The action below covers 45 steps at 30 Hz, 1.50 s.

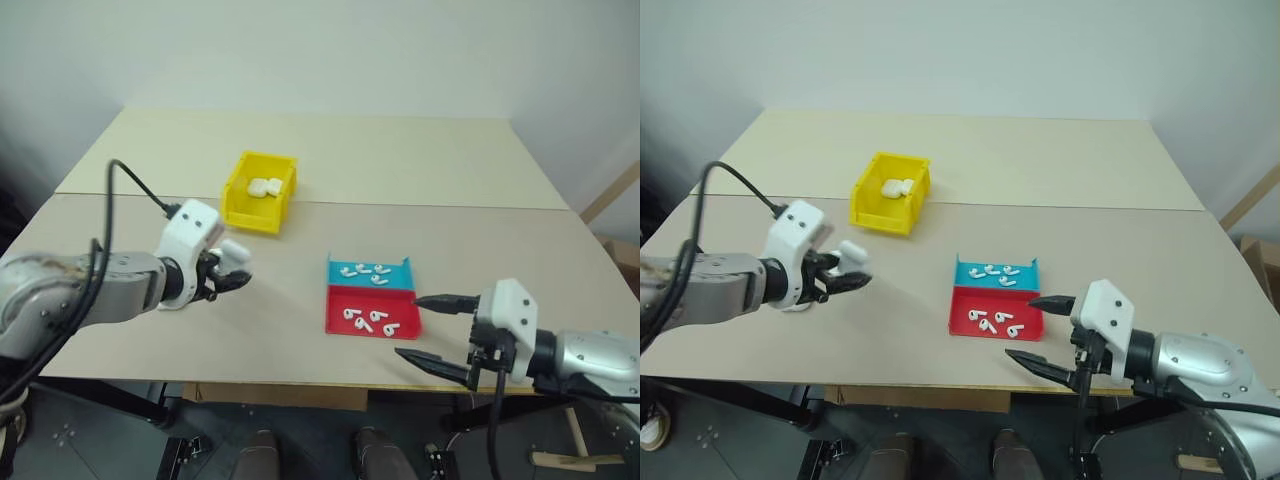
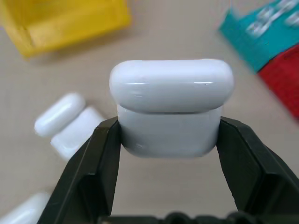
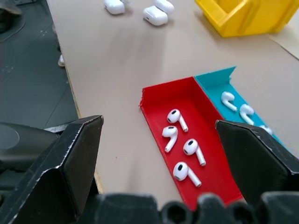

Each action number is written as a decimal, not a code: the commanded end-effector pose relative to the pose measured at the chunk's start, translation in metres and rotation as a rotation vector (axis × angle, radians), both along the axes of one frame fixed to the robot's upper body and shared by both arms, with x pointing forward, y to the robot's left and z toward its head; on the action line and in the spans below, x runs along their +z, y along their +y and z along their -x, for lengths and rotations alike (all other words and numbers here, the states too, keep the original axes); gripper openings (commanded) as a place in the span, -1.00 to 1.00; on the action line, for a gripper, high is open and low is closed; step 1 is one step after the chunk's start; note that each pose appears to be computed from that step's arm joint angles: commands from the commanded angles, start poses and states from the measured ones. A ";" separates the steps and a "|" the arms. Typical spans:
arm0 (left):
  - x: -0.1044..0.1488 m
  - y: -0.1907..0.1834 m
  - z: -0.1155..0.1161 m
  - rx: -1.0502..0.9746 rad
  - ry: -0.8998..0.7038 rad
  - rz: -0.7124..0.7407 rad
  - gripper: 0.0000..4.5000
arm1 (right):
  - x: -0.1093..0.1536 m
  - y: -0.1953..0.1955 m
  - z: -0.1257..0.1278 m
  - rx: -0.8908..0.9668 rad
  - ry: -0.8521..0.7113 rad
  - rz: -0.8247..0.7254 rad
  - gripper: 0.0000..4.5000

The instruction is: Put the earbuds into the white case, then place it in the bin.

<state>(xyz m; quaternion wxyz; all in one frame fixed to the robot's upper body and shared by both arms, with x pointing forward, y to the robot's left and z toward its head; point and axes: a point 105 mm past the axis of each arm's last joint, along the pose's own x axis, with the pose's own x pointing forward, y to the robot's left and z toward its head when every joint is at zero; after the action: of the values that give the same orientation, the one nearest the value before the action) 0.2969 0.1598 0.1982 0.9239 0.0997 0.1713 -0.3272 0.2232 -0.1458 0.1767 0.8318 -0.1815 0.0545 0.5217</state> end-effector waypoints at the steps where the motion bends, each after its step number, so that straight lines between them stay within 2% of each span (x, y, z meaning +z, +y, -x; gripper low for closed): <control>1: 0.034 -0.014 0.011 -0.244 -0.231 0.151 0.24 | 0.016 0.001 -0.009 0.059 -0.038 0.046 1.00; 4: 0.041 -0.020 0.022 -0.447 -0.322 0.280 0.24 | 0.021 -0.002 -0.025 0.046 -0.013 0.170 1.00; 7: 0.039 -0.020 0.033 -0.648 -0.390 0.379 0.24 | 0.023 0.000 -0.030 0.107 0.023 0.372 1.00; 11: 0.019 -0.023 0.040 -0.903 -0.362 0.300 0.24 | 0.018 0.010 -0.035 0.180 0.140 0.535 1.00; 14: 0.014 -0.031 0.040 -0.998 -0.367 0.282 0.24 | 0.009 0.022 -0.038 0.222 0.177 0.608 0.72; 18: 0.011 -0.044 0.044 -1.046 -0.409 0.302 0.24 | -0.008 0.031 -0.047 0.193 0.196 0.682 0.10; 26: 0.006 -0.044 0.054 -1.038 -0.418 0.307 0.24 | -0.026 0.032 -0.057 0.107 0.186 0.770 0.10; 45: -0.001 -0.043 0.055 -1.023 -0.414 0.267 0.24 | -0.054 0.041 -0.069 0.159 0.171 0.852 0.10</control>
<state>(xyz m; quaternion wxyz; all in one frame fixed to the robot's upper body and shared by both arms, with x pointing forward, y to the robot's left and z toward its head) 0.2455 0.1165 0.1881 0.6690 0.0952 -0.1024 -0.7300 0.2895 -0.1067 0.1162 0.6364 -0.4516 0.3358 0.5275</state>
